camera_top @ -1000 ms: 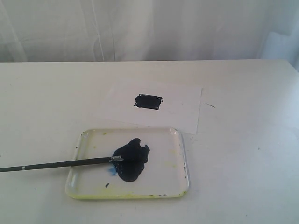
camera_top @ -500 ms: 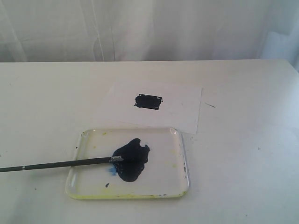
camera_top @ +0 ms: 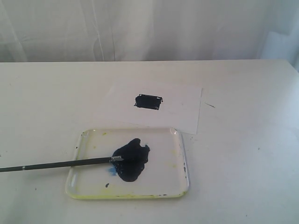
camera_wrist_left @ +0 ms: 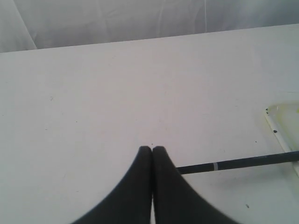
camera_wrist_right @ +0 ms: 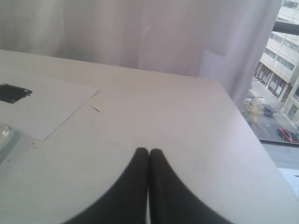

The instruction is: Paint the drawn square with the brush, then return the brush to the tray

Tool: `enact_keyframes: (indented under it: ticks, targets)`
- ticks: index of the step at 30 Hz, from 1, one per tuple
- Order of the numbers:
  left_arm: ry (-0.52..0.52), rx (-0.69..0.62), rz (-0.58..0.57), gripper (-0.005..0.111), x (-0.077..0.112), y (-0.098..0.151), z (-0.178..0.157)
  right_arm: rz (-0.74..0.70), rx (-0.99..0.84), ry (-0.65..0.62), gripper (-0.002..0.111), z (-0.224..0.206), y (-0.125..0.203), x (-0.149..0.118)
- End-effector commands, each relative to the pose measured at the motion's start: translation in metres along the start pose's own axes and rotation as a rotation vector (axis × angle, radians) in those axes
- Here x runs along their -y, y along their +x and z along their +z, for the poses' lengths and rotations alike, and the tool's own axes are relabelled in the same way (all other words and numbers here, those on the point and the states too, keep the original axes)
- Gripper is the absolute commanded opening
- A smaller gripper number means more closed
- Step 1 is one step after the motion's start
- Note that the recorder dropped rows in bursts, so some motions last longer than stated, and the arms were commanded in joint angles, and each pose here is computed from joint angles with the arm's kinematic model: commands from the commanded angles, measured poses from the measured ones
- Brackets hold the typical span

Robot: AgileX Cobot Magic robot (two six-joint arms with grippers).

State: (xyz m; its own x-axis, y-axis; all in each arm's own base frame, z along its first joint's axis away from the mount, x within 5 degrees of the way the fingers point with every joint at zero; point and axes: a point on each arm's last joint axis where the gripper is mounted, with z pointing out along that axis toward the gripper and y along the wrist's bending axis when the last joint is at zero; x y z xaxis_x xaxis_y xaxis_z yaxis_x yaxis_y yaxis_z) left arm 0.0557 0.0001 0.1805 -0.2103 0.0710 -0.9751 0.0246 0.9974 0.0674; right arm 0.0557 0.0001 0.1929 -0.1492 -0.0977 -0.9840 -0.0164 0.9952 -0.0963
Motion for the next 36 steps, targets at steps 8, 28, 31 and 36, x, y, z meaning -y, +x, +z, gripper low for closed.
enact_keyframes:
  ticks: [8, 28, 31, 36]
  targets:
    - [0.005, -0.015, -0.013, 0.000, 0.0004, 0.0025, 0.0001, 0.058, -0.001, 0.000, 0.000, -0.0001, 0.0014, -0.0001]
    - [0.005, -0.021, -0.013, 0.000, 0.0004, 0.0030, 0.0001, 0.067, 0.007, 0.000, 0.000, -0.0001, 0.0006, -0.0001]
    - [0.005, -0.021, -0.013, 0.000, 0.0004, 0.0030, 0.0001, 0.067, 0.007, 0.000, 0.000, -0.0001, 0.0006, -0.0001]
    - [0.005, -0.021, -0.013, 0.000, 0.0004, 0.0030, 0.0001, 0.065, 0.007, 0.000, 0.000, -0.0001, 0.0006, -0.0001]
